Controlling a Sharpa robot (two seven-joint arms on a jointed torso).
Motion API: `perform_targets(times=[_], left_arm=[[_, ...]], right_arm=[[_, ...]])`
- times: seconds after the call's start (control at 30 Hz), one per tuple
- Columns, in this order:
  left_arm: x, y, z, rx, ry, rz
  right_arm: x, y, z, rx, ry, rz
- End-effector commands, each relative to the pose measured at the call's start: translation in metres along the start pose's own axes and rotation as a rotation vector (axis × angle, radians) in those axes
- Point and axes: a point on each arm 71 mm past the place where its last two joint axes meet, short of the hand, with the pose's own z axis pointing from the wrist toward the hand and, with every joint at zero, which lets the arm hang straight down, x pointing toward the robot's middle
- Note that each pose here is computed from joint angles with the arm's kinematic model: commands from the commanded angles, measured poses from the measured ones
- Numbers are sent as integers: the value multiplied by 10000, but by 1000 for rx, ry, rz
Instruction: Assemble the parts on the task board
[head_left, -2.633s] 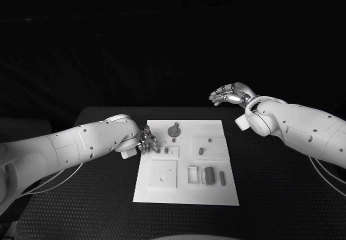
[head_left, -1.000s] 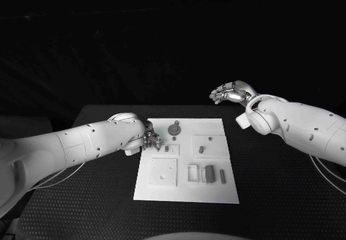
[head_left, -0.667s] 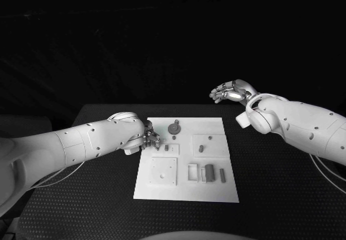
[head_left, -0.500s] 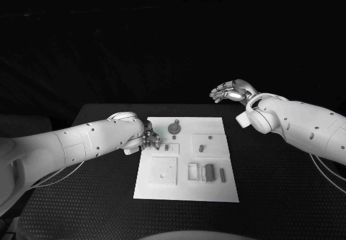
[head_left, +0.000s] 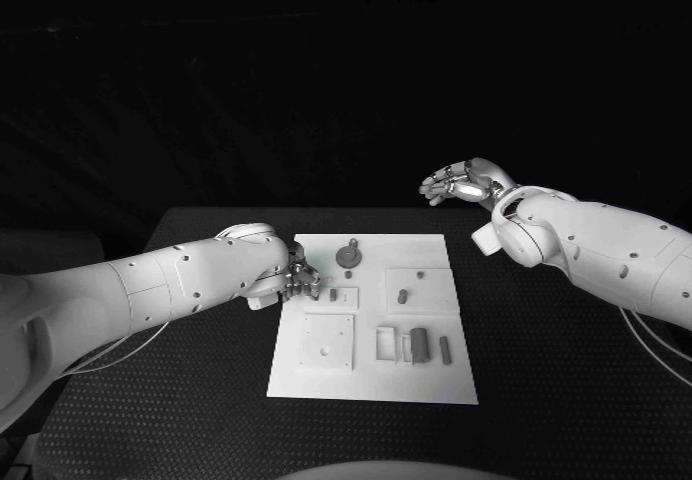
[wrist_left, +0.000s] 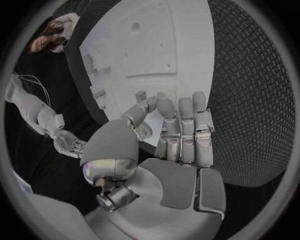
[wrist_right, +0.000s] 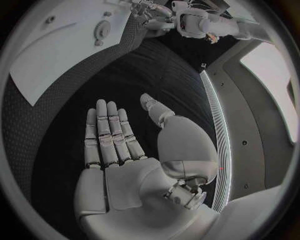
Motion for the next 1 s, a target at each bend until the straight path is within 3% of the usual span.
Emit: perform_targets(times=[0.03, 0.2, 1.0], left_arm=[[27, -25, 12, -4, 21, 3], [65, -31, 38, -11, 22, 14], [80, -130, 55, 0, 12, 38]], right_arm=[[12, 10, -1, -8, 9, 2], [10, 10, -2, -8, 8, 2], [9, 10, -4, -8, 8, 2]])
